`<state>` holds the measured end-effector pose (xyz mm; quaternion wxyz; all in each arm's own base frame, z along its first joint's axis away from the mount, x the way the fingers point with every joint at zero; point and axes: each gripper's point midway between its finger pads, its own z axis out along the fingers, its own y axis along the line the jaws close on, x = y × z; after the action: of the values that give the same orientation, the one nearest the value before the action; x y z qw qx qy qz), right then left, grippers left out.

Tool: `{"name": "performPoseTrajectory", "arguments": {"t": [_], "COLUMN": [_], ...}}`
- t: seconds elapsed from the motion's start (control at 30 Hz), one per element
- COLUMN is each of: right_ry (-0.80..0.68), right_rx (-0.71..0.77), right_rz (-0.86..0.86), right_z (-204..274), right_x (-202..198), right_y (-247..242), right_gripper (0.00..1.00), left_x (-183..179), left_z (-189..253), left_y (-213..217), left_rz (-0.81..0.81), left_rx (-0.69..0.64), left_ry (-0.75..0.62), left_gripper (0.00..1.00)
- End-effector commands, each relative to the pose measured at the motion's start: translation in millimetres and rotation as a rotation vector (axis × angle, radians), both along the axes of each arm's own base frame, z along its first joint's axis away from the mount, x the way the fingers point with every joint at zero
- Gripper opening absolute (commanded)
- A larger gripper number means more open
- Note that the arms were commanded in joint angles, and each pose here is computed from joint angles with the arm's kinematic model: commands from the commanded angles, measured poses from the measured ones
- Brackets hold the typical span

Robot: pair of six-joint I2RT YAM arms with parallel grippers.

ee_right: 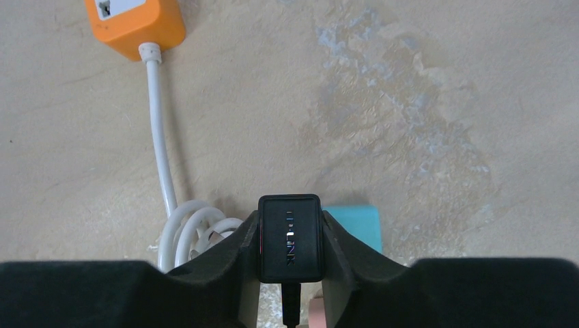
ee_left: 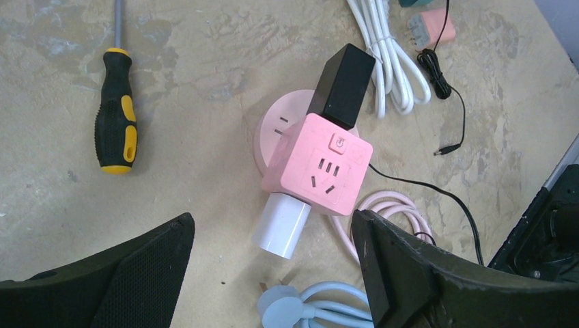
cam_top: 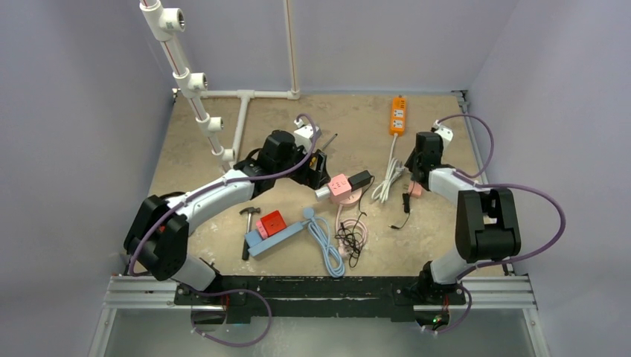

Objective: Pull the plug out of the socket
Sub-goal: Place the plug at the center of the board.

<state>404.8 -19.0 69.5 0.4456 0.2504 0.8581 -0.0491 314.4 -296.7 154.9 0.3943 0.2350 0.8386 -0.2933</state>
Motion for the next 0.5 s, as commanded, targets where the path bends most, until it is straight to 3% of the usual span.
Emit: {"name": "performPoseTrajectory", "arguments": {"t": [0.0, 0.13, 0.4, 0.47], "right_ry": [-0.051, -0.071, -0.149, -0.181], "right_rx": [0.044, 0.048, 0.070, 0.065], "right_rz": [0.027, 0.025, 0.050, 0.074], "right_z": [10, 15, 44, 56], "right_x": [17, 14, 8, 6], "right_y": [8, 8, 12, 15], "right_gripper": [0.43, 0.63, 0.86, 0.88], "left_x": [0, -3, -7, -8], "left_z": [-1, -8, -13, -13], "left_y": [-8, -13, -20, -20], "left_rz": [-0.027, -0.049, -0.077, -0.082], "left_rx": [0.005, 0.009, 0.009, 0.012], "left_ry": [-0.007, 0.012, 0.032, 0.033], "left_gripper": [0.86, 0.86, 0.86, 0.86]}}
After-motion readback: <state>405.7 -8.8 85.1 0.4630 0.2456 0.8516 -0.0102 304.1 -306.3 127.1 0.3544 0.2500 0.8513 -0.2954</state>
